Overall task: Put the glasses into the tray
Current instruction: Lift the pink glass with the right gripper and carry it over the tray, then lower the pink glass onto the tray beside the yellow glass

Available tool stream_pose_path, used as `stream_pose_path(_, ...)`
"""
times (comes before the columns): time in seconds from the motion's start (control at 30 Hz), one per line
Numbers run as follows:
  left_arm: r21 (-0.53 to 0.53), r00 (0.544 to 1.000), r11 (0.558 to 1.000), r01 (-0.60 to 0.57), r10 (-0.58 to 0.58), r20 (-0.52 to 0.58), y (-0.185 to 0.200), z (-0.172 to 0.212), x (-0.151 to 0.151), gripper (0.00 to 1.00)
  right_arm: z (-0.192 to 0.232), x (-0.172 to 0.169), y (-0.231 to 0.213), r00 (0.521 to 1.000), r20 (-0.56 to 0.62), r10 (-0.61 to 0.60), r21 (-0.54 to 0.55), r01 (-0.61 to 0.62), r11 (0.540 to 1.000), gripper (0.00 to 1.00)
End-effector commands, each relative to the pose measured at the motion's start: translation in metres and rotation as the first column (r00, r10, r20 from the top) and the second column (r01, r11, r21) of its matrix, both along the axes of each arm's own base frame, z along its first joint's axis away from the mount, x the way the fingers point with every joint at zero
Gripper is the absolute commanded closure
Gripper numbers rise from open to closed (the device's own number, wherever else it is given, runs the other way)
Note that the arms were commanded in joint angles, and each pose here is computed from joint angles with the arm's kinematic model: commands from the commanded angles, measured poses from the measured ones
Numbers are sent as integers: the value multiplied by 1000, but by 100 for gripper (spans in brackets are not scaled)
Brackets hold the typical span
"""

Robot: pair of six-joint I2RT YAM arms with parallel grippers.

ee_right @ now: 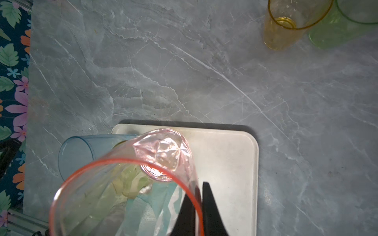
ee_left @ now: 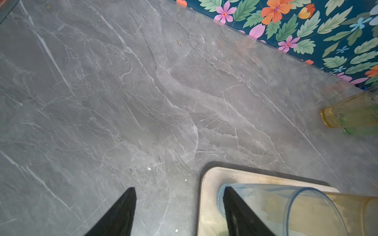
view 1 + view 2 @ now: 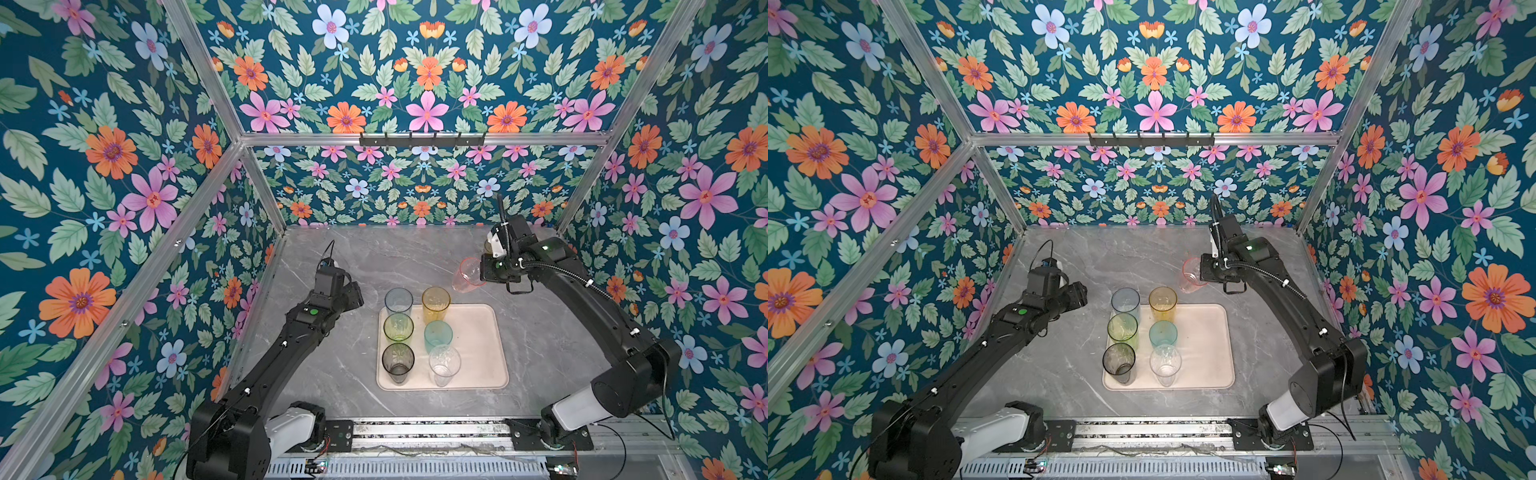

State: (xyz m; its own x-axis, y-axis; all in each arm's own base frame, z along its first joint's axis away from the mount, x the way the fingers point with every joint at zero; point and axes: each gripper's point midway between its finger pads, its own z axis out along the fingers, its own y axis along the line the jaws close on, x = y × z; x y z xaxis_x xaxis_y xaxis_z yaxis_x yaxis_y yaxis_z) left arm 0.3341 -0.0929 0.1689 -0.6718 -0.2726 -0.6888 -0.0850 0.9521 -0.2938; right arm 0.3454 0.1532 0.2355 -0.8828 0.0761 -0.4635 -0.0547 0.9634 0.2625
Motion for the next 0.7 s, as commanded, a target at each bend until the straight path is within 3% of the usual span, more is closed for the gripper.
stream_pose_path(0.0, -3, 1000, 1000, 4, -4, 25, -2, 6, 5, 30, -2, -6, -2, 1000, 23, -12, -23, 12, 1000, 100)
stream_pose_path(0.67, -4, 1000, 1000, 7, -7, 18, -3, 4, 6, 30, -72, -49, -13, 995, -89, -51, -136, 38, 990, 100)
